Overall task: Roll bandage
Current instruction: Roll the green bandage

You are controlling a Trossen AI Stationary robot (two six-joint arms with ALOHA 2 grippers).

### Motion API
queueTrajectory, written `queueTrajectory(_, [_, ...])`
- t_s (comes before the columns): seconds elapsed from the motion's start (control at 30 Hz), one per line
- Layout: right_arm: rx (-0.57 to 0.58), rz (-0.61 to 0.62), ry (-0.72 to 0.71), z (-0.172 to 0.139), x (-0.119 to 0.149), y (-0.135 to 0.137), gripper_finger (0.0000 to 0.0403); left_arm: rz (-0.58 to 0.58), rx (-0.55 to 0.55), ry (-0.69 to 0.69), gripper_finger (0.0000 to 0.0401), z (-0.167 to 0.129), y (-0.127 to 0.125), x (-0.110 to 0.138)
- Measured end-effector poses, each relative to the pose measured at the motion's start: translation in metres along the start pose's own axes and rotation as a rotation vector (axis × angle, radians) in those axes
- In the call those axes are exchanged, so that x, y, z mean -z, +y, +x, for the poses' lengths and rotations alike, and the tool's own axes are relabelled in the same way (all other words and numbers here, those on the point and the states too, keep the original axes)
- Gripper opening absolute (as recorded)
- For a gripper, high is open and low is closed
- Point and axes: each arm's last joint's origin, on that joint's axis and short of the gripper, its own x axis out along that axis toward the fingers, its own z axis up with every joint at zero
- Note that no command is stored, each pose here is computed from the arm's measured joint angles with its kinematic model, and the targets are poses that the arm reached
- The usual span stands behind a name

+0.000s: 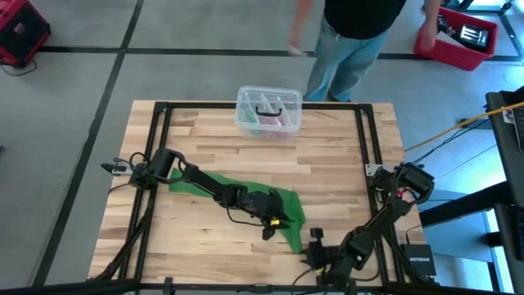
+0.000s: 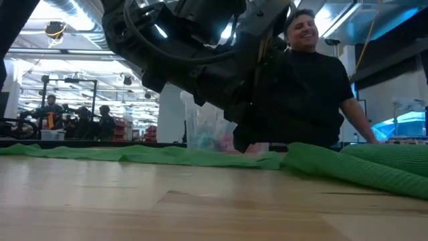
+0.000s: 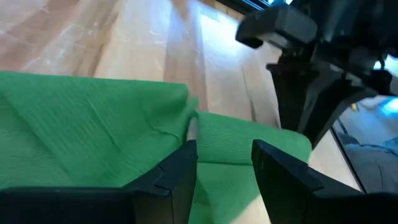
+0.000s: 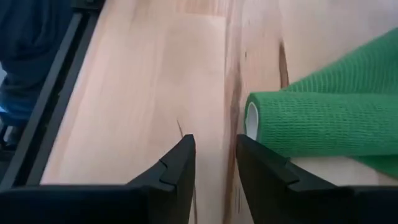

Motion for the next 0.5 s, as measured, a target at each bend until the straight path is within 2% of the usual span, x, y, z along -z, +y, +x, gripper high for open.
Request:
queueTrajectory(0.07, [0.014, -0.019, -0.01, -0.003, -0.001, -0.001, 0.012, 0.016, 0.001, 0.001, 0.0148, 0.0, 0.0, 0.0])
queueTrajectory(0.13, [0.078, -0.016, -0.019, -0.009, -0.002, -0.005, 0.012, 0.025, 0.001, -0.001, 0.0148, 0.0, 0.0, 0.0])
queueTrajectory(0.27, [0.324, 0.004, -0.089, -0.024, 0.001, -0.021, 0.012, 0.023, -0.007, -0.005, 0.0148, 0.0, 0.002, -0.001])
queueTrajectory(0.33, [0.398, 0.018, -0.094, -0.032, 0.002, -0.029, 0.012, 0.02, -0.011, -0.006, 0.0148, 0.0, 0.004, -0.002])
queueTrajectory(0.4, [0.422, 0.017, -0.056, -0.04, 0.006, -0.033, 0.012, 0.013, -0.014, -0.006, 0.0148, 0.0, 0.005, -0.002])
queueTrajectory(0.5, [0.385, 0.011, 0.008, -0.053, 0.013, -0.03, 0.012, 0.011, -0.014, -0.007, 0.0148, 0.0, 0.005, -0.003])
